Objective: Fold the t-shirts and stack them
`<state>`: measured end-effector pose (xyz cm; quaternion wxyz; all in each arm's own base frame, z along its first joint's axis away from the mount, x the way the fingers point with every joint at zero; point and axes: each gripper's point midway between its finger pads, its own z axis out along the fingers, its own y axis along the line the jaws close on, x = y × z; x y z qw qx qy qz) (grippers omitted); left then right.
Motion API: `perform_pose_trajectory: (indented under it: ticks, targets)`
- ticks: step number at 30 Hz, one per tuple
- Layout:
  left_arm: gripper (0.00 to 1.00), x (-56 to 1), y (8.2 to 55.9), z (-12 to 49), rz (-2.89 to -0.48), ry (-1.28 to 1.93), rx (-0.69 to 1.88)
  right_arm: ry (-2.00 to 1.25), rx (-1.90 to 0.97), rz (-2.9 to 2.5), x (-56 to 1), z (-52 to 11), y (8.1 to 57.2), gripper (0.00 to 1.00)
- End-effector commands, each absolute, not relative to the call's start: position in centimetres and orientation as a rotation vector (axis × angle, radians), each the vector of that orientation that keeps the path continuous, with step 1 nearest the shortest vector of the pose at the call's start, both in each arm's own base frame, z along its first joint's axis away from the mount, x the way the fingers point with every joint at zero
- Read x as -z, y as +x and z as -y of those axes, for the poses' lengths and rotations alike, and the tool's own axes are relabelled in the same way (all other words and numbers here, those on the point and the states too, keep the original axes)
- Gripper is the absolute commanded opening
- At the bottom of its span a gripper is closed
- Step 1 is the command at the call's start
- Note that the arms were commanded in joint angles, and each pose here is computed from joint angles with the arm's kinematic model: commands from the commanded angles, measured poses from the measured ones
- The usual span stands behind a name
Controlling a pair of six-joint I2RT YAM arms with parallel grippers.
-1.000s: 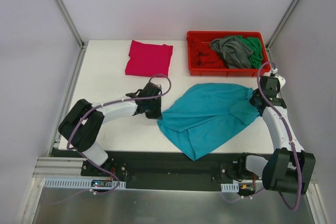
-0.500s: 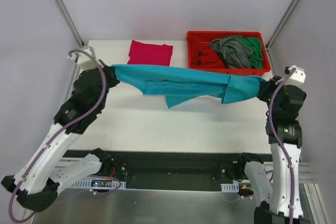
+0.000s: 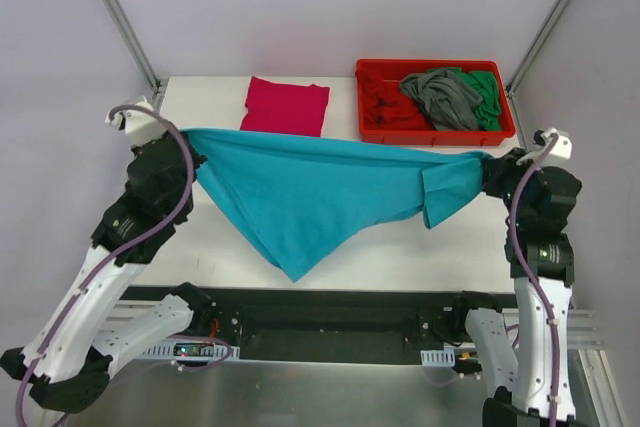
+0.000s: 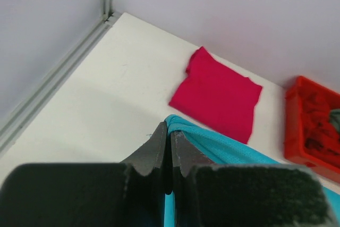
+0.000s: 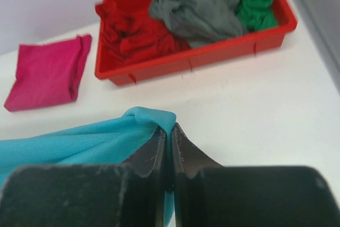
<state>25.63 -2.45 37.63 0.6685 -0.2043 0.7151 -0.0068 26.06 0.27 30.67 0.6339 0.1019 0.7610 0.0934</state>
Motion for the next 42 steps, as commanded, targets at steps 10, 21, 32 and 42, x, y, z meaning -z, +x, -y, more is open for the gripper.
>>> perform_pose_trajectory:
  ticks: [10, 21, 32, 42]
  targets:
    - [0.00, -19.7, 40.6, 4.3, -2.155, -0.360, -0.083, 0.396, -0.392, -2.253, -12.9, -1.9, 30.8, 0.12]
    - [0.37, -12.4, 49.4, 8.0, -2.370, -0.271, -0.011, 0.600, -0.037, -2.435, -7.9, 3.2, 33.1, 0.53]
    - [0.99, -15.2, 39.5, 8.5, -2.400, -0.437, 0.178, 0.270, -0.053, -2.418, -12.1, -2.7, 31.1, 0.87]
    - [0.93, -7.2, 22.4, 13.2, -2.621, -0.444, 0.410, -0.097, -0.124, -2.452, -10.2, -11.7, 27.2, 0.79]
